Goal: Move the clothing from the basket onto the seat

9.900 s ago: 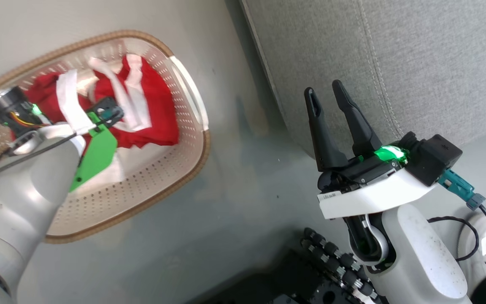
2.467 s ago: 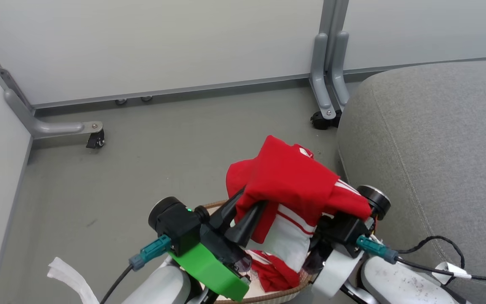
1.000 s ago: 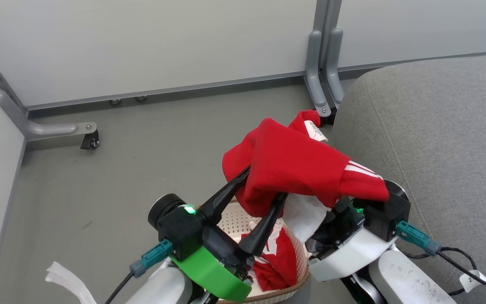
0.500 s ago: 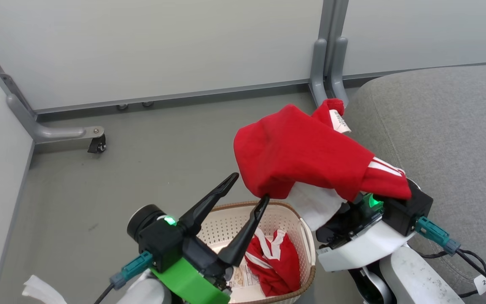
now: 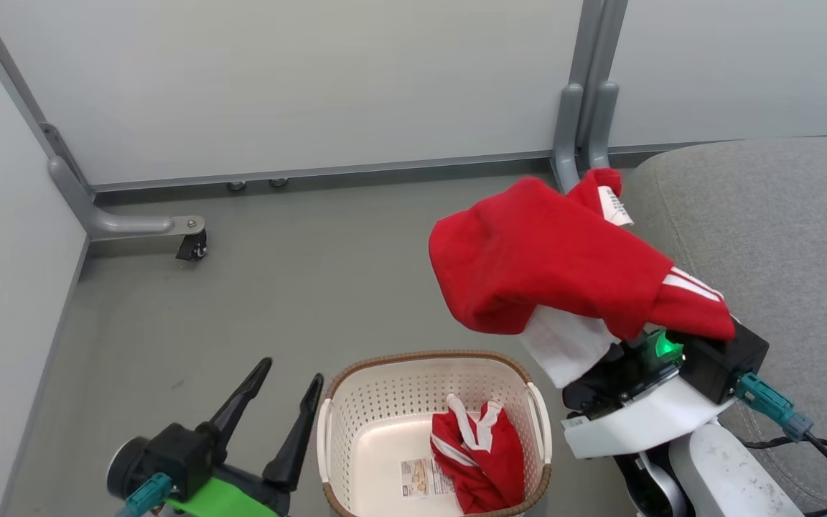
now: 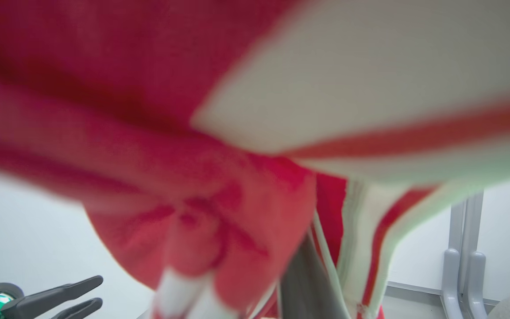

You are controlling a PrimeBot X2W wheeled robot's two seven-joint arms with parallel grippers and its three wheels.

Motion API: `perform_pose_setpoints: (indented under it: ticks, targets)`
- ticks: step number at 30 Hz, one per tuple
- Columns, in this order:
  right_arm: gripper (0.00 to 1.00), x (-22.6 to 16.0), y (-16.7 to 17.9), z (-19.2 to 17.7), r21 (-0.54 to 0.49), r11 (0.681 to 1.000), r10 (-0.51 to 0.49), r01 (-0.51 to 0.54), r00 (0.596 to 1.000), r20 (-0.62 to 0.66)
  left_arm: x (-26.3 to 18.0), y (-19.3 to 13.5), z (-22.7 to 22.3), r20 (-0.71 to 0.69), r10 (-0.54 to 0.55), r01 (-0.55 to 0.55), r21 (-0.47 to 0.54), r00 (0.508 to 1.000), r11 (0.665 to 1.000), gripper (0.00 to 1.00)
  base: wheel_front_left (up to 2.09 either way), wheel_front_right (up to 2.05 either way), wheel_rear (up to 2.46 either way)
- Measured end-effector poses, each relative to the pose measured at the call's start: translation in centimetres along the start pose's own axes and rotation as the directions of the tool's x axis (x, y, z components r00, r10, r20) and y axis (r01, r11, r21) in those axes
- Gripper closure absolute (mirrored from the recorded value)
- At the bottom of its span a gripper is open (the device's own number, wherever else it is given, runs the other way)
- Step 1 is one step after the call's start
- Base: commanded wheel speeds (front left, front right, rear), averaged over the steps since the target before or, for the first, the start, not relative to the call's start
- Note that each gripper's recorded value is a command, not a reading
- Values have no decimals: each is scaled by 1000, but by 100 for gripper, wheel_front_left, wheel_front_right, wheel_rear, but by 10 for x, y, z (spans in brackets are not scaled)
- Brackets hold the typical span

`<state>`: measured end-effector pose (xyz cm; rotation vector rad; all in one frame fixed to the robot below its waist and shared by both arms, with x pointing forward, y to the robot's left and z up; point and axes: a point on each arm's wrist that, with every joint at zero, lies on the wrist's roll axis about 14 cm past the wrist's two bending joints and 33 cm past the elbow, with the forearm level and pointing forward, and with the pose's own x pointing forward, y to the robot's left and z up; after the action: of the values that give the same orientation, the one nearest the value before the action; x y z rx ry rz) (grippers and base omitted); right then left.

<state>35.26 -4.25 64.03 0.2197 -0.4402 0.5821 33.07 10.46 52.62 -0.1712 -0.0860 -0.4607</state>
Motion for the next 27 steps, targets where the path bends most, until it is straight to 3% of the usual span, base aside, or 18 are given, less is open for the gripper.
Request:
perform_pose_setpoints:
  ticks: [14,27]
  targets:
    - [100,-13,-15,-2,-13,998,-59,59,998,-13,-43,62,-27,-49,309,-310,-17,950,950,0,0,0,0]
    - [100,-25,-26,-4,-15,994,-110,110,994,-25,-62,56,-50,-102,368,-375,-55,924,926,0,0,0,0]
